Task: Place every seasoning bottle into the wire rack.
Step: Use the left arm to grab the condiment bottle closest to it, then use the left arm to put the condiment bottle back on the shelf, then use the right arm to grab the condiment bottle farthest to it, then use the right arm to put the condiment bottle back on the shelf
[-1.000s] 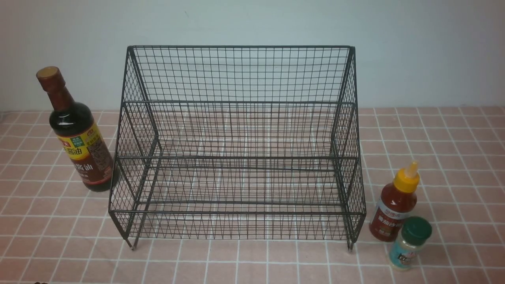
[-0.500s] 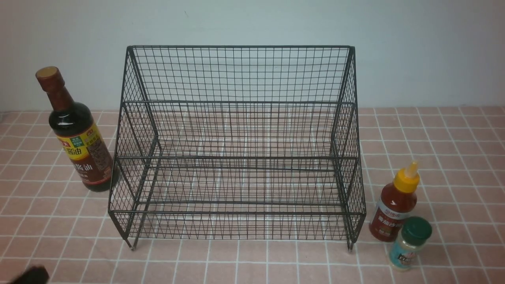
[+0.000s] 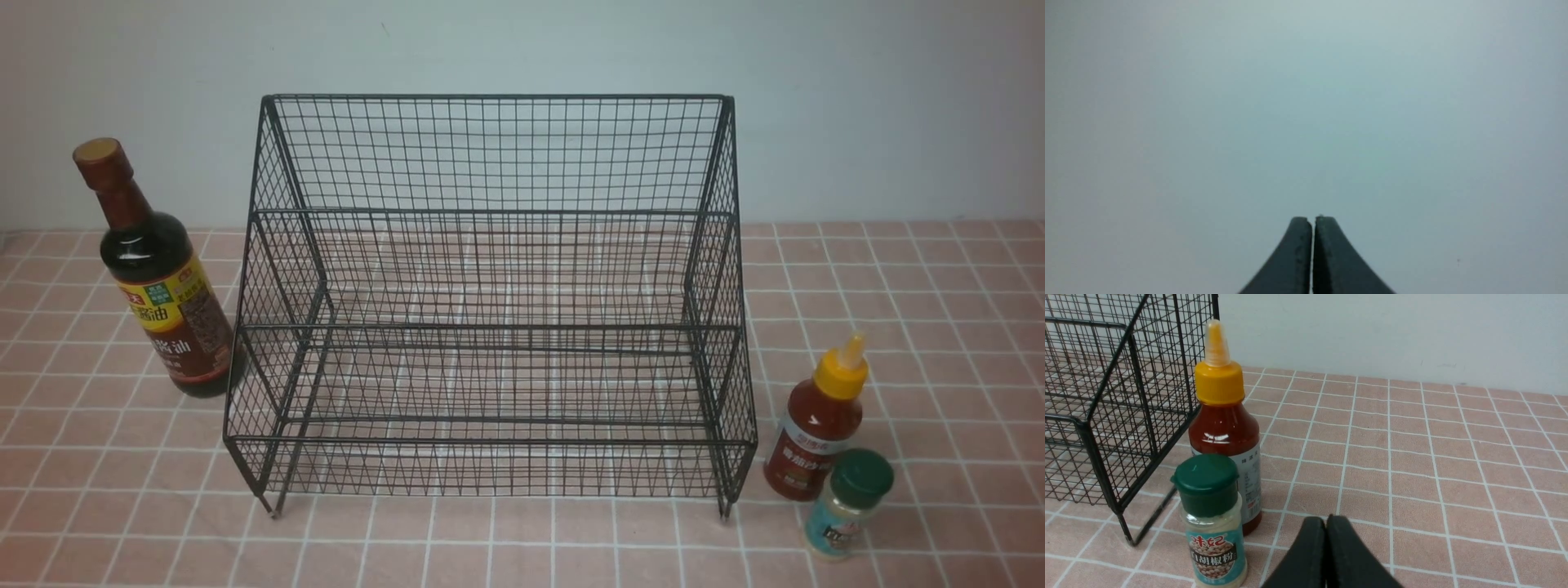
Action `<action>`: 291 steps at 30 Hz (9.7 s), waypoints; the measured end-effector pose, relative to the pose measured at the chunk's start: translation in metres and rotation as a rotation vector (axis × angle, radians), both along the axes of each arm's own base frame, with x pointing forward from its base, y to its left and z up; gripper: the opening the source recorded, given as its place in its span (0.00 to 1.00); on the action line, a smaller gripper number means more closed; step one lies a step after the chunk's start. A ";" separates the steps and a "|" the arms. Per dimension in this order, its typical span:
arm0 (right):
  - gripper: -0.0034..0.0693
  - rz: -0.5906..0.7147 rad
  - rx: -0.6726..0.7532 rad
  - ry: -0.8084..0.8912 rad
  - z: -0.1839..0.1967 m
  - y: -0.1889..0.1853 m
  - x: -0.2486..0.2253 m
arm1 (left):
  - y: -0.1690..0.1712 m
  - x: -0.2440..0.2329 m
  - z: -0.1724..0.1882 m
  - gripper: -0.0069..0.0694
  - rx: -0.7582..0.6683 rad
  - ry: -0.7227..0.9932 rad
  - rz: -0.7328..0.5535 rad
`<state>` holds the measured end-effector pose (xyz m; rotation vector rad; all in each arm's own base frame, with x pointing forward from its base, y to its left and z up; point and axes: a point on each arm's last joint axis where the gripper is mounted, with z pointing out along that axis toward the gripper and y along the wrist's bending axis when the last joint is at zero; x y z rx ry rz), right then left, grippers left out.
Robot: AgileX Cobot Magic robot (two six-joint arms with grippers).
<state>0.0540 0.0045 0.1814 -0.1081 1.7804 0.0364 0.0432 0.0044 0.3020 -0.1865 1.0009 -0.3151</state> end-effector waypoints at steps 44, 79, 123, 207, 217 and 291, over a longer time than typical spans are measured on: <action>0.03 0.000 0.000 0.000 0.000 0.000 0.000 | 0.019 0.281 0.002 0.87 0.315 0.724 0.113; 0.03 0.000 0.000 0.000 0.000 0.000 0.000 | 0.019 0.277 0.036 0.43 0.327 0.670 0.129; 0.03 0.000 -0.001 0.000 0.000 0.000 0.000 | -0.091 0.259 0.082 0.43 0.455 0.445 -0.180; 0.03 -0.044 0.527 -0.349 0.033 -0.003 0.001 | -0.025 0.054 0.045 0.08 0.438 0.750 -0.145; 0.03 -0.057 0.554 -0.420 0.039 -0.006 0.000 | -0.017 0.023 -0.025 0.08 0.422 0.782 -0.152; 0.44 0.358 -0.102 0.145 0.182 0.073 0.202 | -0.016 0.021 -0.035 0.08 0.424 0.794 -0.153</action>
